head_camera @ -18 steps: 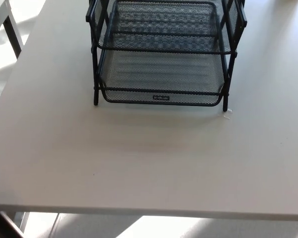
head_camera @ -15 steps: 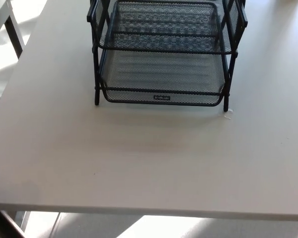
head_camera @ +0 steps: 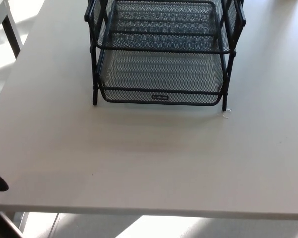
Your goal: The robot uses its right hand to grab the drawer kept on the middle of the desk and pull it out towards the robot
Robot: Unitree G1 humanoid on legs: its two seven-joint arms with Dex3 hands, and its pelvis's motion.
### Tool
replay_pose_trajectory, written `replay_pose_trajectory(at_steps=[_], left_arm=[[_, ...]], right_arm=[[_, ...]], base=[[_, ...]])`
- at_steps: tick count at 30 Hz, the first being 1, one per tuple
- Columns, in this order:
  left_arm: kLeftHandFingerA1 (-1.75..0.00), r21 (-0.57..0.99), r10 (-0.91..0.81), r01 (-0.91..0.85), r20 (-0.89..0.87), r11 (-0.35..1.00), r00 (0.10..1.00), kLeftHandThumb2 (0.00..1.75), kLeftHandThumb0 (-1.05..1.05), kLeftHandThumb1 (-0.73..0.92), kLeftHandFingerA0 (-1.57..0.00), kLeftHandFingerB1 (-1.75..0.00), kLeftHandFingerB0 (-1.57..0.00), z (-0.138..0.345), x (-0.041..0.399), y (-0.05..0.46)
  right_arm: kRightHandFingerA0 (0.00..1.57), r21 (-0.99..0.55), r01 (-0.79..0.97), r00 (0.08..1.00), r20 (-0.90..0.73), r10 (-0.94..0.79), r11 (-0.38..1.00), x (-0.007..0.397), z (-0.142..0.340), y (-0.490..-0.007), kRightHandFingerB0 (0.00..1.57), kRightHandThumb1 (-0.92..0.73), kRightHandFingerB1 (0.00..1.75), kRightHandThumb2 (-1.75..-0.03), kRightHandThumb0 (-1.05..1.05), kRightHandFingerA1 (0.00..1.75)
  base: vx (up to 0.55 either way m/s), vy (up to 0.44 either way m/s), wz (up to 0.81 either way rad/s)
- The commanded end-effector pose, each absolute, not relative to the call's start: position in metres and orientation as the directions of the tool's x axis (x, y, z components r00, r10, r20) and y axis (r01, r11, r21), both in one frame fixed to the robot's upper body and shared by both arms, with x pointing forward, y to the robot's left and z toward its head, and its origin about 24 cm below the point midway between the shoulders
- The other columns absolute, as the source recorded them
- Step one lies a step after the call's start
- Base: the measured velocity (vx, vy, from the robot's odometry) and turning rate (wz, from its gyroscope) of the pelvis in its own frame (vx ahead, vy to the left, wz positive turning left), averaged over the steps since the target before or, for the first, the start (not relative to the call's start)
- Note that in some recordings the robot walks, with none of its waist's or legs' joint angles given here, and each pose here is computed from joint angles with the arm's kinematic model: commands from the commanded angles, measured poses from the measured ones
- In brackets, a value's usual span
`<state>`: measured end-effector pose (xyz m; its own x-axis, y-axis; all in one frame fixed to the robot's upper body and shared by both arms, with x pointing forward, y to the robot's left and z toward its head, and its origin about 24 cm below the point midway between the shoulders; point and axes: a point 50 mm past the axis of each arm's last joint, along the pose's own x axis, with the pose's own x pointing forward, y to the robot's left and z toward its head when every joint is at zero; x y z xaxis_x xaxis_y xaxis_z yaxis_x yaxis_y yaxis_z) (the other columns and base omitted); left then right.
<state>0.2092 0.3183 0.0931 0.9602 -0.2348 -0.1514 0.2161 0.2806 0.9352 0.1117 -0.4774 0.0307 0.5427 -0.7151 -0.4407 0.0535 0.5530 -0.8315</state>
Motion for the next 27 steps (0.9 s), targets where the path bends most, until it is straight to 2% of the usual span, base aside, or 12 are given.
replay_pose_trajectory(at_steps=[1,7,8,11,13,16,17,18,19,22,23,27], left_arm=[[-0.86,0.946,-0.285,0.244,-0.179,0.215,0.942,0.57,-0.29,0.57,-0.78,-0.57,-0.81,0.095,0.207,0.317],[-0.85,0.946,-0.29,0.241,-0.173,0.217,0.941,0.57,-0.29,0.56,-0.79,-0.56,-0.83,0.095,0.207,0.317],[-0.84,0.945,-0.289,0.248,-0.181,0.214,0.94,0.57,-0.29,0.57,-0.77,-0.56,-0.81,0.095,0.207,0.317],[-0.84,0.943,-0.287,0.247,-0.179,0.223,0.941,0.57,-0.28,0.56,-0.79,-0.56,-0.82,0.095,0.207,0.318],[-0.84,0.944,-0.281,0.246,-0.18,0.221,0.943,0.57,-0.29,0.56,-0.78,-0.56,-0.82,0.096,0.208,0.318],[-0.86,0.945,-0.287,0.243,-0.176,0.218,0.942,0.57,-0.29,0.56,-0.78,-0.58,-0.82,0.096,0.207,0.317],[-0.85,0.945,-0.287,0.244,-0.177,0.217,0.942,0.57,-0.29,0.57,-0.78,-0.57,-0.82,0.096,0.207,0.317],[-0.85,0.947,-0.29,0.24,-0.172,0.216,0.941,0.57,-0.28,0.56,-0.78,-0.56,-0.82,0.096,0.207,0.318],[-0.87,0.947,-0.291,0.24,-0.173,0.215,0.941,0.57,-0.28,0.57,-0.78,-0.57,-0.81,0.096,0.207,0.318],[-0.87,0.948,-0.291,0.238,-0.172,0.213,0.941,0.57,-0.29,0.57,-0.78,-0.57,-0.81,0.095,0.207,0.318],[-0.87,0.945,-0.289,0.242,-0.174,0.219,0.941,0.57,-0.29,0.57,-0.78,-0.57,-0.81,0.095,0.207,0.318],[-0.86,0.942,-0.286,0.246,-0.177,0.228,0.942,0.57,-0.3,0.56,-0.78,-0.58,-0.83,0.093,0.207,0.318]], right_arm=[[0.87,-0.795,0.079,0.519,-0.482,-0.706,0.601,0.115,0.051,-0.49,0.34,-0.67,0.33,-0.61,-0.44,0.5],[0.67,-0.854,0.185,0.582,-0.304,-0.754,0.487,0.129,0.082,-0.498,0.35,-0.54,0.46,-0.81,-0.53,0.59],[0.44,-0.868,0.238,0.601,-0.221,-0.768,0.436,0.14,0.098,-0.498,0.4,-0.62,0.34,-0.58,-0.47,0.46],[0.61,-0.869,0.304,0.661,-0.103,-0.744,0.39,0.153,0.118,-0.492,0.34,-0.51,0.46,-0.77,-0.5,0.6],[0.42,-0.864,0.361,0.71,0.011,-0.704,0.351,0.169,0.141,-0.485,0.32,-0.59,0.33,-0.58,-0.4,0.4],[0.33,-0.877,0.383,0.768,0.128,-0.627,0.289,0.192,0.173,-0.469,0.29,-0.59,0.3,-0.59,-0.58,0.52],[0.25,-0.875,0.401,0.783,0.173,-0.598,0.271,0.199,0.184,-0.46,0.18,-0.49,0.44,-0.84,-0.69,0.59],[0.2,-0.876,0.403,0.798,0.195,-0.571,0.265,0.208,0.197,-0.449,0.23,-0.63,0.37,-0.59,-0.72,0.58],[0.13,-0.874,0.41,0.826,0.234,-0.513,0.261,0.219,0.212,-0.436,0.12,-0.54,0.52,-0.89,-0.81,0.63],[0.16,-0.847,0.467,0.837,0.331,-0.436,0.253,0.236,0.231,-0.413,0.15,-0.49,0.49,-0.85,-0.75,0.63],[0.11,-0.837,0.474,0.849,0.353,-0.393,0.274,0.241,0.239,-0.401,0.16,-0.61,0.39,-0.59,-0.72,0.57],[0.19,-0.828,0.488,0.87,0.434,-0.237,0.275,0.259,0.258,-0.358,0.12,-0.47,0.41,-0.8,-0.65,0.55]], base=[[0.0,0.0,0.0],[0.0,0.0,0.0],[0.0,0.0,0.0],[0.0,0.0,0.0],[0.0,0.0,0.0],[0.0,0.0,0.0],[0.0,0.0,0.0],[0.0,0.0,0.0],[0.0,0.0,0.0],[0.0,0.0,0.0],[0.0,0.0,0.0],[0.0,0.0,0.0]])
